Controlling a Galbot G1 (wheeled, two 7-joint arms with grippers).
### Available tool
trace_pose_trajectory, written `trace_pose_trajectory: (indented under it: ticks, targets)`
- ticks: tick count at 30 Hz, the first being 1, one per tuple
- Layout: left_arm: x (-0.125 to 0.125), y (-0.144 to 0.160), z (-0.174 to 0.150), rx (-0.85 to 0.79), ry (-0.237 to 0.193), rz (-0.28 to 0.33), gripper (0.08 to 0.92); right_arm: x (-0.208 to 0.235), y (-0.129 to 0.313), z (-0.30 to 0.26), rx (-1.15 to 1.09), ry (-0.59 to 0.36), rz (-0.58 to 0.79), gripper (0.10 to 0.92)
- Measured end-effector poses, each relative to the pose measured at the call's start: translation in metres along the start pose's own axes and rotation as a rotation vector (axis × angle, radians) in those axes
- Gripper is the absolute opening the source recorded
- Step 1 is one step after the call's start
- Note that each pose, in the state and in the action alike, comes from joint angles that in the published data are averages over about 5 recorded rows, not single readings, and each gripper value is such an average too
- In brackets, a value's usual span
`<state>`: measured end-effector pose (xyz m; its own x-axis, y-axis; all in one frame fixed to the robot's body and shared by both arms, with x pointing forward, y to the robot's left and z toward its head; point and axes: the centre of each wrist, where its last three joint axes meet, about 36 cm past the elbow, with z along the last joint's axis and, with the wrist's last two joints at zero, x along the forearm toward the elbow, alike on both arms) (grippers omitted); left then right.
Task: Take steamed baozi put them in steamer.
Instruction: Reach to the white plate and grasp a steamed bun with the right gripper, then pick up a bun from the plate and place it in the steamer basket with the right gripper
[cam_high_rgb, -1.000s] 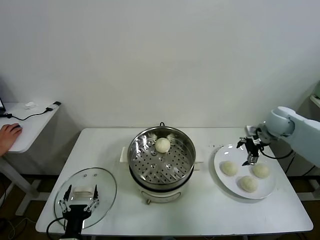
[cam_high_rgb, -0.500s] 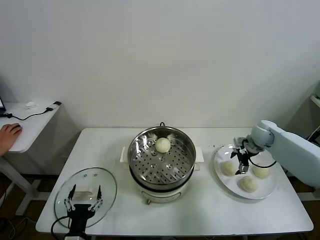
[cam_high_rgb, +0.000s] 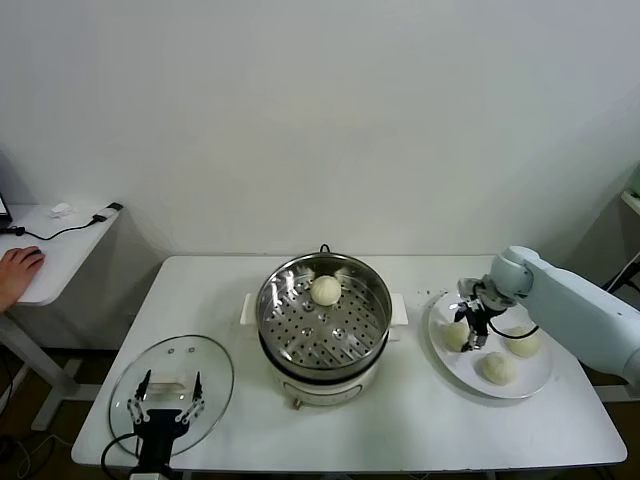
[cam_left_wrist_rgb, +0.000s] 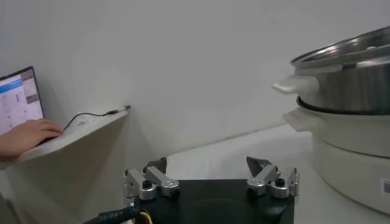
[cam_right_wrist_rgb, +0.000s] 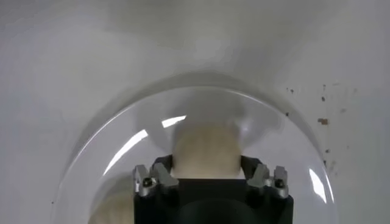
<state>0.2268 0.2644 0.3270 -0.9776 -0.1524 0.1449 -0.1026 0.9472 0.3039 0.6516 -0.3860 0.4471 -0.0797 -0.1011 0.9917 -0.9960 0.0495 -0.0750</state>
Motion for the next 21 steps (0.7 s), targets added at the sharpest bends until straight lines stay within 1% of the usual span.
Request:
trace_pose_trajectory:
  ticks: [5, 12, 16, 21]
  targets:
    - [0.001, 0.000, 0.000, -0.002, 0.000, 0.002, 0.823, 0.002, 0.000, 0.003, -0.013, -0.012, -0.001, 0.561]
    - [0.003, 0.002, 0.001, -0.001, -0.001, 0.003, 0.823, 0.020, -0.002, 0.009, -0.035, -0.041, 0.017, 0.543]
    - [0.003, 0.002, 0.000, 0.002, -0.005, 0.008, 0.823, 0.051, -0.010, 0.009, -0.042, -0.064, 0.046, 0.539]
    - [0.003, -0.002, 0.001, 0.014, -0.009, 0.015, 0.823, 0.115, -0.028, -0.013, -0.020, -0.108, 0.103, 0.542]
